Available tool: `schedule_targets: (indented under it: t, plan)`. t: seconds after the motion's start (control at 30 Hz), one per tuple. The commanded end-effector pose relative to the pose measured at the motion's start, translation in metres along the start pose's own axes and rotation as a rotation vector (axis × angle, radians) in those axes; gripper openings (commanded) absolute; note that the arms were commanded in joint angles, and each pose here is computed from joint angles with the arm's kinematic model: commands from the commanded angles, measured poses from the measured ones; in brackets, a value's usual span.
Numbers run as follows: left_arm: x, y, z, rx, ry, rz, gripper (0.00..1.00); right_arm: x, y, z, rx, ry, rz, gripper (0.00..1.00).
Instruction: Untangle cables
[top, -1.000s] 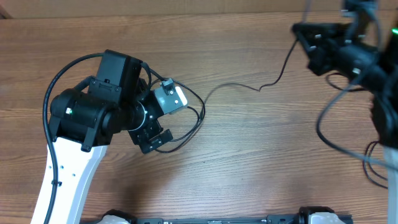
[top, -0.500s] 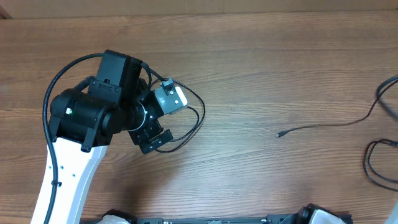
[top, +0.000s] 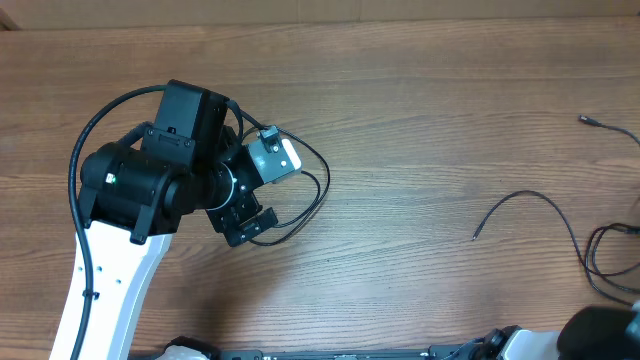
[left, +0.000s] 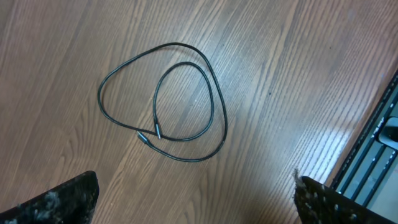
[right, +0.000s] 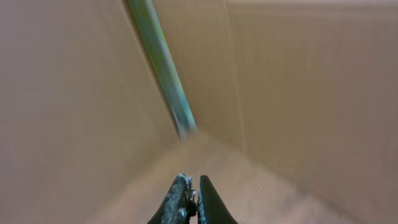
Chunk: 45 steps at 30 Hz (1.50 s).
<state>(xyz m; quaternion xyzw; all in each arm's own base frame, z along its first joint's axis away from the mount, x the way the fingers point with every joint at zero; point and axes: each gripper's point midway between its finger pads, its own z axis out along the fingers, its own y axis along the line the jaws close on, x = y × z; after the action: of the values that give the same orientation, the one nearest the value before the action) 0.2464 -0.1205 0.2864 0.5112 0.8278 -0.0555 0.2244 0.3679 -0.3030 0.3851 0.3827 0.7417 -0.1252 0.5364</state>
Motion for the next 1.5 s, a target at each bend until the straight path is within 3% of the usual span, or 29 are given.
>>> schedule_targets:
  t: [0.0, 0.03, 0.13, 0.2, 0.23, 0.3, 0.63, 0.9, 1.03, 1.27, 1.47]
  plan:
    - [-0.004, 0.001, -0.006, -0.014, -0.019, -0.003, 1.00, 0.045, 0.003, 0.021, -0.043, 0.172, 0.000, 0.04]
    - [-0.004, 0.001, -0.006, -0.014, -0.019, -0.003, 1.00, 0.056, 0.008, 0.023, -0.075, 0.219, 0.005, 0.08]
    - [-0.004, 0.001, -0.006, -0.014, -0.019, -0.003, 1.00, 0.085, 0.040, 0.014, -0.274, 0.360, 0.041, 0.37]
    - [-0.004, 0.001, -0.006, -0.014, -0.019, -0.003, 1.00, 0.103, 0.056, 0.000, -0.377, 0.455, 0.072, 0.51]
    - [-0.004, 0.001, -0.006, -0.014, -0.019, -0.003, 1.00, 0.111, 0.060, -0.005, -0.396, 0.497, 0.084, 0.63]
    - [-0.004, 0.001, -0.006, -0.014, -0.019, -0.003, 1.00, 0.128, 0.061, -0.014, -0.387, 0.574, 0.097, 1.00]
    - [-0.004, 0.001, -0.006, -0.014, -0.019, -0.003, 1.00, 0.232, 0.073, -0.062, -0.340, 0.988, 0.090, 1.00]
    - [-0.004, 0.001, -0.006, -0.014, -0.019, -0.003, 1.00, 0.317, 0.133, -0.087, -0.476, 1.120, -0.100, 1.00]
    - [-0.004, 0.001, -0.006, -0.014, -0.019, -0.003, 1.00, 0.373, 0.192, -0.127, -0.720, 1.200, -0.191, 1.00]
    - [-0.004, 0.001, -0.006, -0.014, -0.019, -0.003, 1.00, 0.453, 0.240, -0.167, -0.748, 1.339, -0.245, 1.00]
    - [-0.004, 0.001, -0.006, -0.014, -0.019, -0.003, 1.00, 0.497, 0.262, -0.196, -0.791, 1.414, -0.309, 1.00]
